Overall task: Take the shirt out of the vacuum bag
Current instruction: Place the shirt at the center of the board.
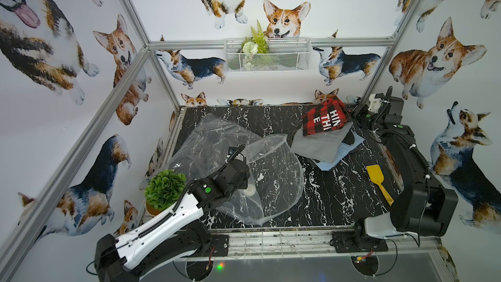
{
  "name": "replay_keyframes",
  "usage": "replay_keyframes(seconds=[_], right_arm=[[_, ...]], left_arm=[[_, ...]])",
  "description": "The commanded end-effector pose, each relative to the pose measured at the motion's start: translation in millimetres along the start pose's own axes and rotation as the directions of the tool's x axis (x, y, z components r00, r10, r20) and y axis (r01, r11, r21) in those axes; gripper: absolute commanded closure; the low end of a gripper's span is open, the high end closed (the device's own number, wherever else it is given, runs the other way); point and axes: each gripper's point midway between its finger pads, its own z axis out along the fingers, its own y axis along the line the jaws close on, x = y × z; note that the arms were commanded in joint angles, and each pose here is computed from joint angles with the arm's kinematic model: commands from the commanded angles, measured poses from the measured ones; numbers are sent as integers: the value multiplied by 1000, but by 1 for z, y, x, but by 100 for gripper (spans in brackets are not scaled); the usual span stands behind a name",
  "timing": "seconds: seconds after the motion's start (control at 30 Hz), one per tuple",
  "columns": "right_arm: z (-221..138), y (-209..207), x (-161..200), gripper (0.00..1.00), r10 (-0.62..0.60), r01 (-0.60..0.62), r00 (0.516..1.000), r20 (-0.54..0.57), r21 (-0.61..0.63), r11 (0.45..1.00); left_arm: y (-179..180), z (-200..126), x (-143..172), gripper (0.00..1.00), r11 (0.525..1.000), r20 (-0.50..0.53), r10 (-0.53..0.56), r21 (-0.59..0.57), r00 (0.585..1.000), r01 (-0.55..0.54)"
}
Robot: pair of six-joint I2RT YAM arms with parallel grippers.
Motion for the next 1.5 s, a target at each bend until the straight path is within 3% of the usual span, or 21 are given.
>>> replay_keyframes(seconds=[0.0, 0.1, 0.6, 0.8, 1.33, 1.47], right_arm=[[16, 2, 24, 51, -161, 171, 981, -103, 96, 981], [24, -2, 34, 51, -272, 296, 952, -140, 193, 936], [6, -25, 9, 51, -347, 357, 933, -99, 398, 845], [9, -27, 4, 52, -366, 378, 924, -113, 413, 829], [46, -28, 27, 52, -328, 374, 925, -194, 294, 880], [51, -31, 33, 52, -341, 393, 916, -212, 297, 870]], left_arm=[[5, -1, 0, 100, 1000, 3, 11, -20, 1000, -11], [7, -3, -1, 100, 1000, 9, 13, -25, 1000, -13], [17, -11, -2, 100, 999, 44, 6, -42, 999, -5], [18, -8, -4, 100, 998, 52, 9, -57, 999, -6], [15, -1, -4, 100, 998, 52, 20, -68, 998, -17], [14, 1, -4, 100, 997, 41, 28, -69, 999, -25]])
